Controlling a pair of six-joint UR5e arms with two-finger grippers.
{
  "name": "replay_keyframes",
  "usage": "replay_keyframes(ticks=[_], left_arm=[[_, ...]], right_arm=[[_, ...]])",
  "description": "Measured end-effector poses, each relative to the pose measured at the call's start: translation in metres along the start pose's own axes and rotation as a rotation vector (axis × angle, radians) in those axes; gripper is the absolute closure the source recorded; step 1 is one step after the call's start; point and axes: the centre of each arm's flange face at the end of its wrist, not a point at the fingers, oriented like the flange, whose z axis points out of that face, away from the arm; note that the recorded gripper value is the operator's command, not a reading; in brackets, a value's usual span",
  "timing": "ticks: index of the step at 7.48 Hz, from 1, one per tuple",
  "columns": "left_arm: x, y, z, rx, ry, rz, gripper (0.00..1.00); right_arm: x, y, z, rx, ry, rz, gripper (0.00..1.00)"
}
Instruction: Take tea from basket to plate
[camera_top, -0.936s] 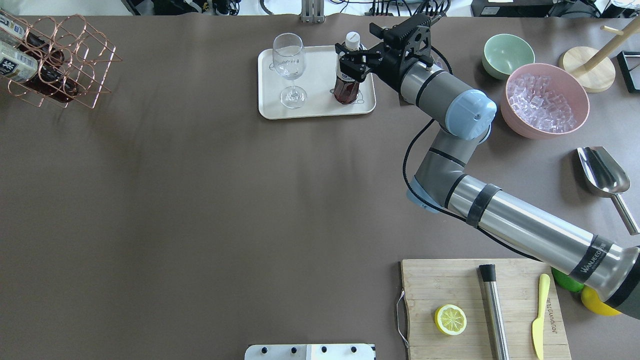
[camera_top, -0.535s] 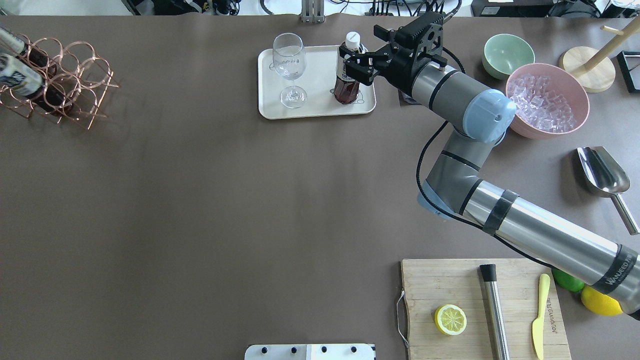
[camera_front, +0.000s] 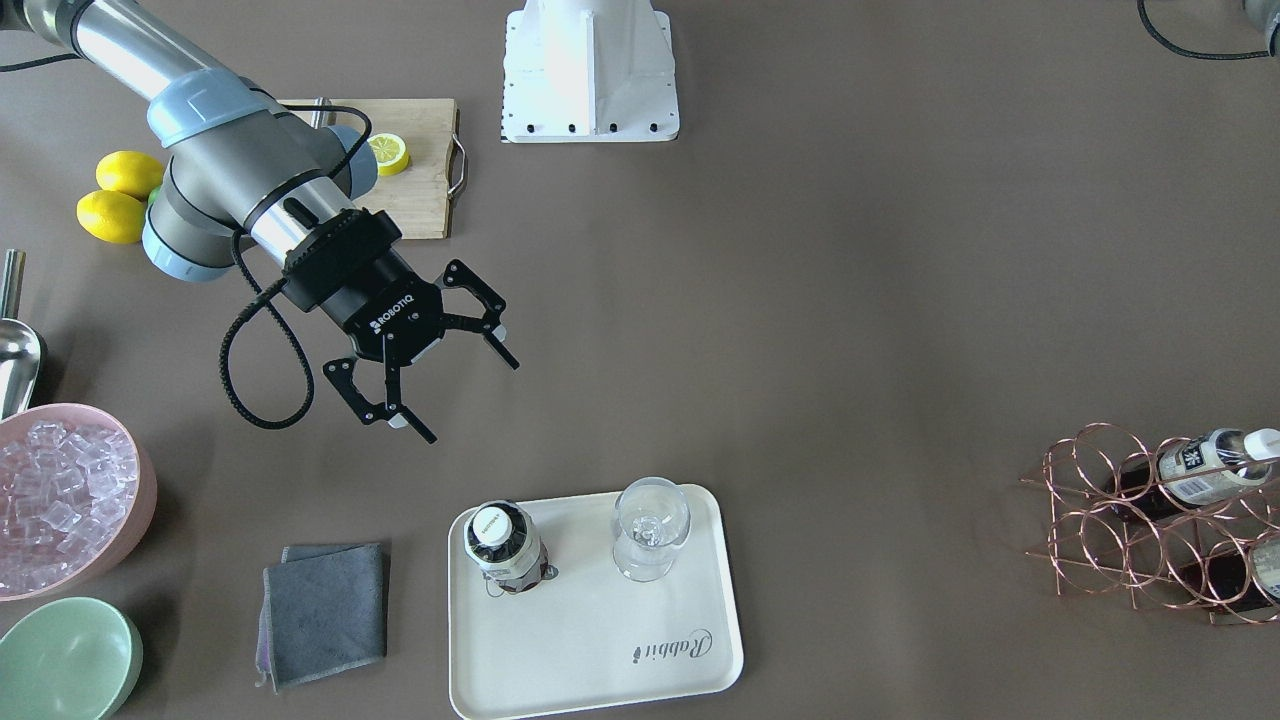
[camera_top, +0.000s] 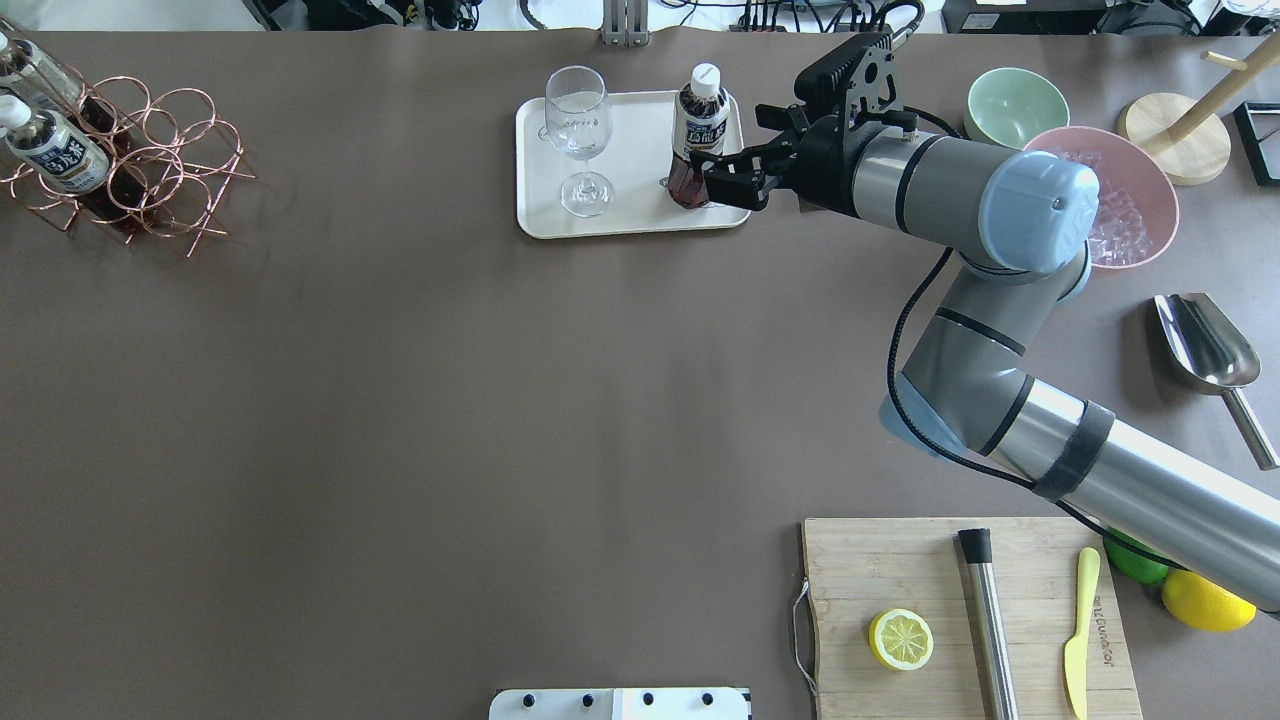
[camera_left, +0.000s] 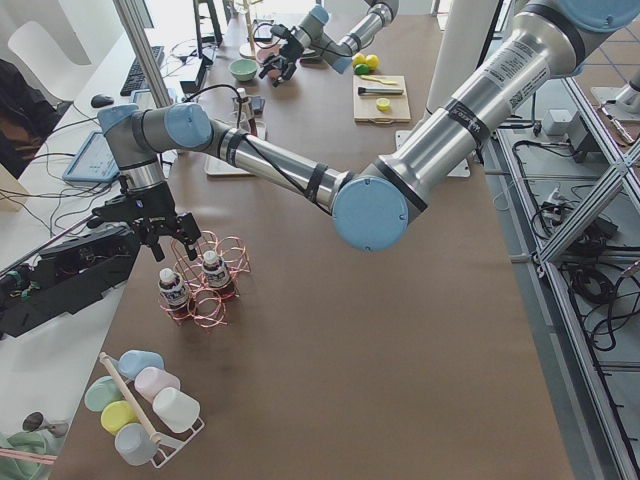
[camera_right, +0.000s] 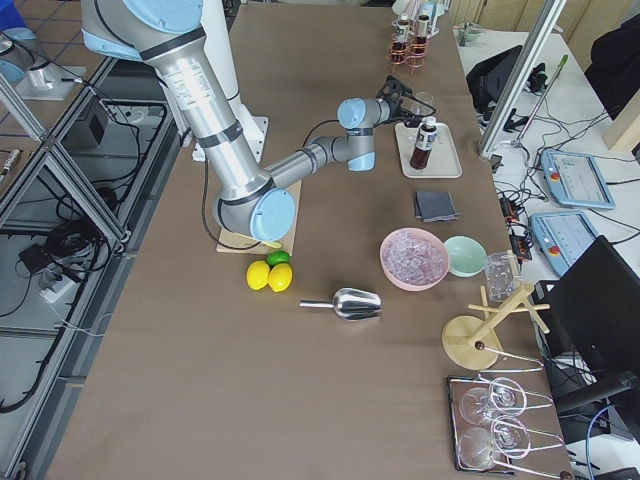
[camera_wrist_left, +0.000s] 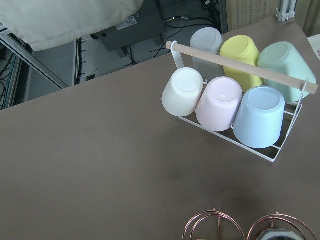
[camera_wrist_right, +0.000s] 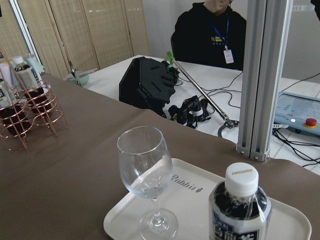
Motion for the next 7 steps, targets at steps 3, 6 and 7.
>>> replay_keyframes(ticks=[3, 6, 7], left_arm=[[-0.042, -0.046, -0.007, -0.040, 0.016, 0.060, 0.01], [-0.201, -0.049, 0.015, -0.199, 0.149, 0.393, 0.01], [-0.258, -0.043, 0.036, -0.231, 0.197, 0.530, 0.01]], right_arm=[[-0.037, -0.006, -0.043, -0.378, 0.000, 0.046, 0.00], [0.012, 0.044, -0.074, -0.775, 0.035, 0.137, 0.00], [0.031, 0.064, -0.087, -0.901, 0.087, 0.173, 0.00]])
